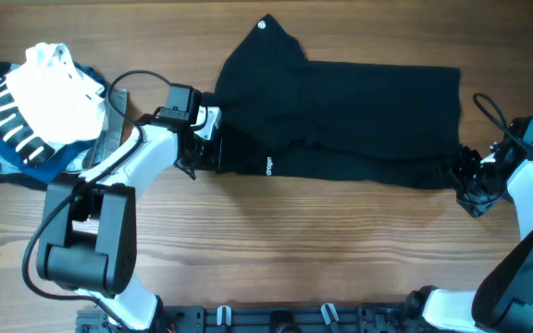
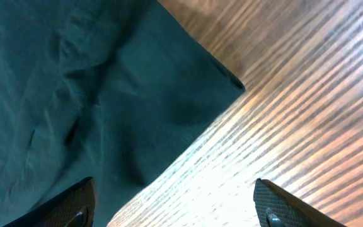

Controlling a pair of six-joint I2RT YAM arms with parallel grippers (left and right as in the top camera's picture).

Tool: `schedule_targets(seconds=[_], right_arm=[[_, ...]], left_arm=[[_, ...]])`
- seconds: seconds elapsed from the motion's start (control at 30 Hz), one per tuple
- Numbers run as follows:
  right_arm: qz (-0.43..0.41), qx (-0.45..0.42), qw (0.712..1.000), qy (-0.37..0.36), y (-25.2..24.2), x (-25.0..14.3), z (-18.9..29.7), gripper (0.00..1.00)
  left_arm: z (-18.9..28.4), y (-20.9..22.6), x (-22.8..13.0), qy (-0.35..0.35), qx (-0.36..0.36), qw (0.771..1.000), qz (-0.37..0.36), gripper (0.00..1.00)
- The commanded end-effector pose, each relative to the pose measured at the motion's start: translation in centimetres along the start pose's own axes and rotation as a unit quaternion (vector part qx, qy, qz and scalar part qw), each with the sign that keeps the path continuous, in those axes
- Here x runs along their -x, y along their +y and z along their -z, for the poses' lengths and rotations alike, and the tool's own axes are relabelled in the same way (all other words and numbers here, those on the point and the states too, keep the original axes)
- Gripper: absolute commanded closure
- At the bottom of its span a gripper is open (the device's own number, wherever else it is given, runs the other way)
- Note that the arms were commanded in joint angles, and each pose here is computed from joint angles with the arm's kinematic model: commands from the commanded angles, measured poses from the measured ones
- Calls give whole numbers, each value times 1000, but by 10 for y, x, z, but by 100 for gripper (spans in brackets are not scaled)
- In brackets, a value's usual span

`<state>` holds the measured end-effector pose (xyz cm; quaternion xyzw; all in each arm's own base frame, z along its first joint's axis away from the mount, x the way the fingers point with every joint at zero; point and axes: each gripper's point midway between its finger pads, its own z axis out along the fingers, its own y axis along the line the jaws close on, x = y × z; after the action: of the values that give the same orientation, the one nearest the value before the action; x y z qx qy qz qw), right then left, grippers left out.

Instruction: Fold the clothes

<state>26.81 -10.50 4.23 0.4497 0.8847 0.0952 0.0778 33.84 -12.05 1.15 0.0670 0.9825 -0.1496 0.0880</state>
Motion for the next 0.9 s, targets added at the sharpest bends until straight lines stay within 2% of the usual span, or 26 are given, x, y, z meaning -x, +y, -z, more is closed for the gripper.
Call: schedule_targets(seconds=[0.0, 0.1, 0.23, 0.33, 0.53, 0.63, 0.77, 0.8, 0.87], right_arm=[[22, -7, 1000, 8, -3, -3, -4, 20], [49, 11, 998, 27, 2, -11, -3, 21], [89, 58, 993, 48, 17, -20, -2, 22], [97, 61, 992, 58, 16, -26, -2, 23], [149, 128, 976, 96, 32, -54, -10, 29], [162, 116, 973, 118, 28, -76, -23, 24], [155, 85, 978, 115, 17, -83, -36, 25], [151, 77, 979, 114, 14, -83, -37, 32], [148, 52, 981, 112, 6, -82, -39, 61]], left_arm=[[9, 24, 2, -2, 61, 998, 20, 96], [28, 47, 6, -12, 97, 993, 59, 96], [57, 68, 20, -54, 103, 989, 89, 96], [73, 80, 23, -76, 101, 985, 117, 96], [75, 82, 20, -71, 100, 985, 124, 96], [75, 82, 20, -71, 99, 985, 124, 96], [75, 82, 19, -69, 100, 985, 124, 96], [75, 82, 19, -69, 100, 985, 124, 96], [75, 82, 19, -69, 100, 985, 124, 96]])
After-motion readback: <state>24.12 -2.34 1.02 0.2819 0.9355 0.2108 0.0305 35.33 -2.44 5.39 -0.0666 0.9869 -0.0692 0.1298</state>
